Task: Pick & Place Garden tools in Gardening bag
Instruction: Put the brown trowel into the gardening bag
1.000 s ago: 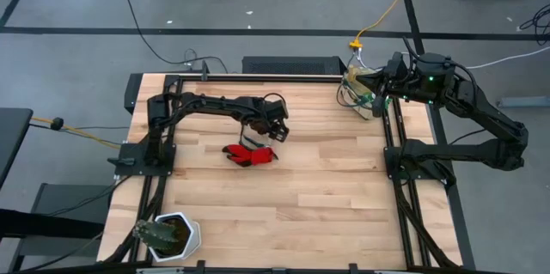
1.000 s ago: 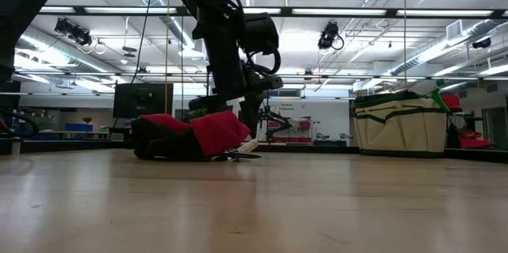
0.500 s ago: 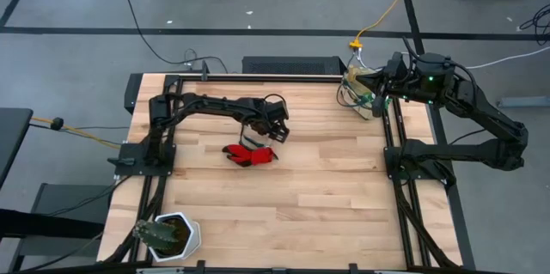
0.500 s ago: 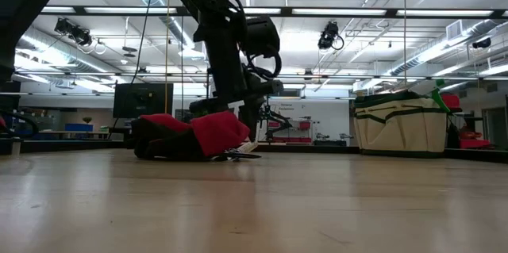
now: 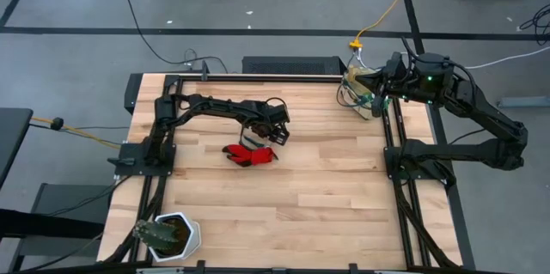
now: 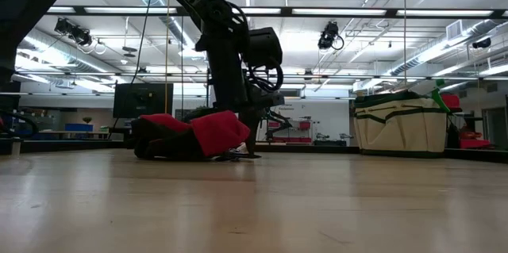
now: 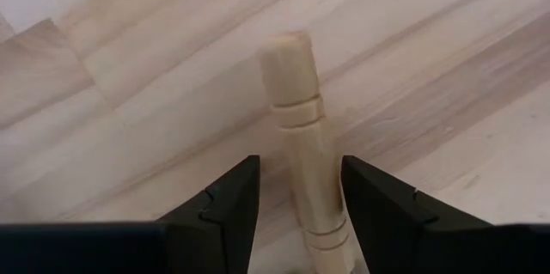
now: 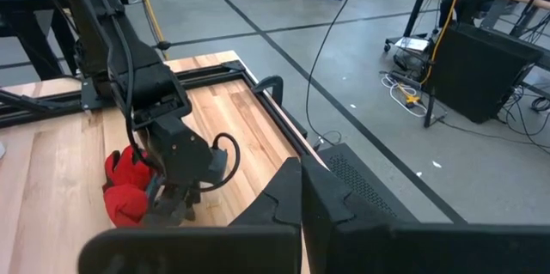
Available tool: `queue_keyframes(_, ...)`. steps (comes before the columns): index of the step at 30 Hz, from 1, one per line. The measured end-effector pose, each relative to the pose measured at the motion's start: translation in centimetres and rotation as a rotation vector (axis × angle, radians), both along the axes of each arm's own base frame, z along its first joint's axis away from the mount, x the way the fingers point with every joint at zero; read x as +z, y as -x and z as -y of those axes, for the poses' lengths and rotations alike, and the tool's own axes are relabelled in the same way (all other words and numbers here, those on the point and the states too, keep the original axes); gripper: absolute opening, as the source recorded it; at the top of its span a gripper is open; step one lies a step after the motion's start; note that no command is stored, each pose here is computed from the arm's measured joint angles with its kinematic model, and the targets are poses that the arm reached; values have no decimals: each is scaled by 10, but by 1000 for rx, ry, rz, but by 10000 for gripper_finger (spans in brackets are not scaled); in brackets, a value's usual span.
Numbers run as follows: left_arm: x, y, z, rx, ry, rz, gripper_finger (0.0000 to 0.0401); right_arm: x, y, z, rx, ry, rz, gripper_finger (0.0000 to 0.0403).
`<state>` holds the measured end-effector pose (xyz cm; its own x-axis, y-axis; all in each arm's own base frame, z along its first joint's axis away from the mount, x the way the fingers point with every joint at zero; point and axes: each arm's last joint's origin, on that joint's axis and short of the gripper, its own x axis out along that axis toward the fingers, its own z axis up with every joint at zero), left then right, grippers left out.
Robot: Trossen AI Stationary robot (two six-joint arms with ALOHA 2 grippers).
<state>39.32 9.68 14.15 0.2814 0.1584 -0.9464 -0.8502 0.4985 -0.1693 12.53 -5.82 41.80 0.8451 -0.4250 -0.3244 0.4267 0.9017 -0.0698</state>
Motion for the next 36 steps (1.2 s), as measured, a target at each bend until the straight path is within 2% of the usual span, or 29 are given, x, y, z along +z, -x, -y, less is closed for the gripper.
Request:
queue_keyframes(12,0,0,0,-2,7,0,169,0,0,0,0,0,0,0)
queue_keyframes(26,0,0,0,-5,19,3,80,0,0,0,0,0,-1,0)
queue_keyframes(36,0,0,1,-9,32,6,76,0,0,0,0,0,-1,0)
